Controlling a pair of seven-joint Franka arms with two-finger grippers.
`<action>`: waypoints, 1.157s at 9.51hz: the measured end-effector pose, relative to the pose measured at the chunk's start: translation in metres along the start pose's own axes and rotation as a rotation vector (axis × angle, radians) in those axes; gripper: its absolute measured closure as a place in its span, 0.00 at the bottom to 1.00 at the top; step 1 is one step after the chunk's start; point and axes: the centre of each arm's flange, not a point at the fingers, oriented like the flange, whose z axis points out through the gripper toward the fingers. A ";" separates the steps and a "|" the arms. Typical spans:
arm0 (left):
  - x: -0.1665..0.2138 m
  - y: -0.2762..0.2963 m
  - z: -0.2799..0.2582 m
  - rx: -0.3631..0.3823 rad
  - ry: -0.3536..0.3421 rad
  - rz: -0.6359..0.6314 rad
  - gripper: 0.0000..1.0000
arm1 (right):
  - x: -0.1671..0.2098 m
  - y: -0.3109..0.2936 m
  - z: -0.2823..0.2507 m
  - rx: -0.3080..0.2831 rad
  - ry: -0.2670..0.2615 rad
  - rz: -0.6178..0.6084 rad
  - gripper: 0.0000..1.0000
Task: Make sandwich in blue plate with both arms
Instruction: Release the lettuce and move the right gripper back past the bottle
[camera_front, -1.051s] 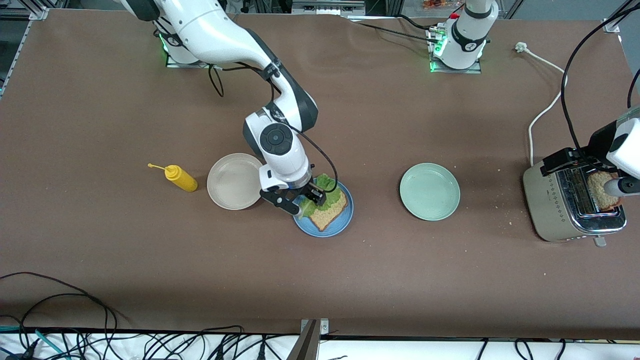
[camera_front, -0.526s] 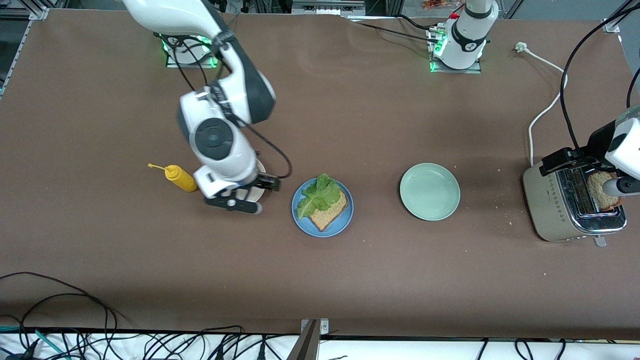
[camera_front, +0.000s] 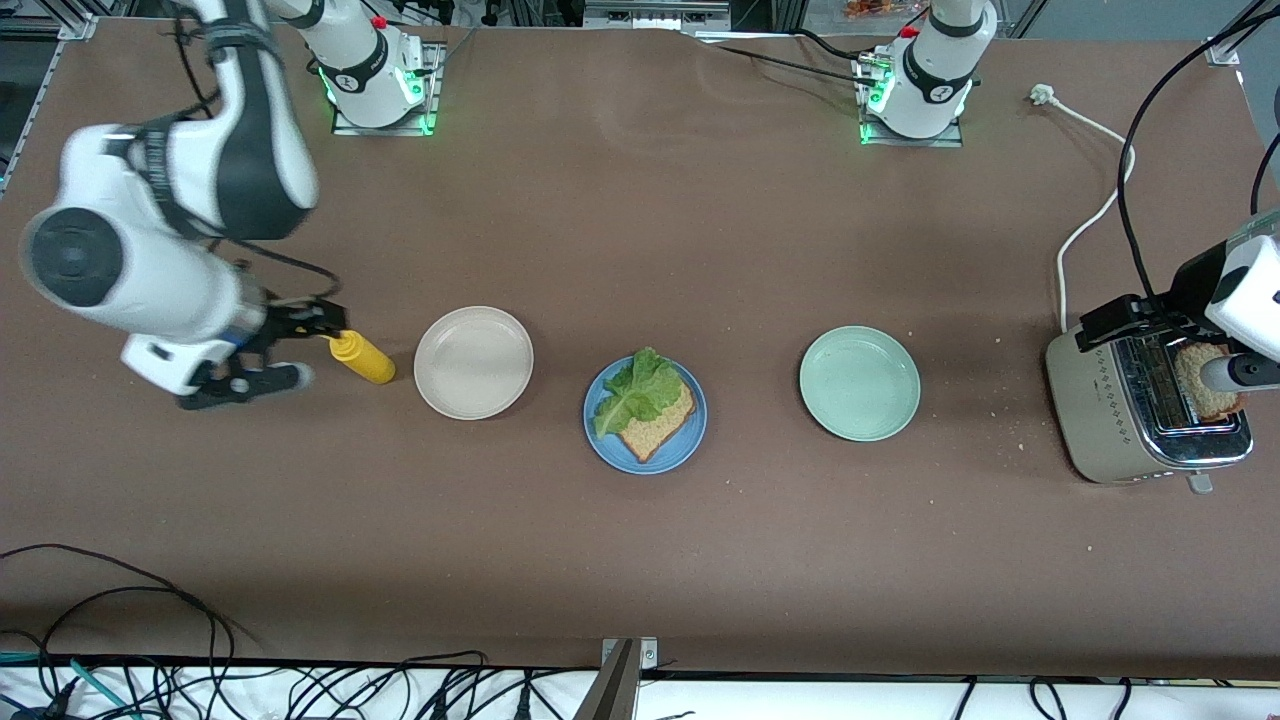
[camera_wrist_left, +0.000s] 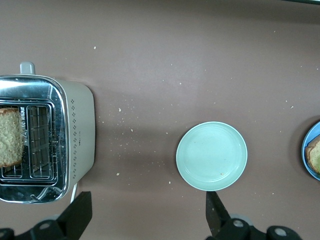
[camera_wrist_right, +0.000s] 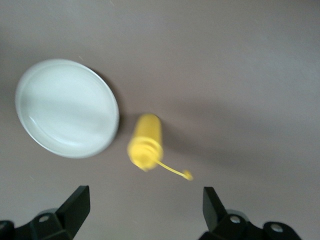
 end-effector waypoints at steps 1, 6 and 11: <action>0.000 0.000 0.000 0.000 0.000 0.000 0.00 | -0.017 0.042 0.009 0.011 -0.020 -0.055 0.00; 0.000 -0.001 0.000 0.000 0.000 -0.002 0.00 | -0.064 0.190 0.103 0.257 0.088 -0.359 0.00; 0.001 -0.010 0.001 0.003 -0.003 -0.017 0.00 | -0.057 0.225 0.221 0.494 0.427 -0.693 0.00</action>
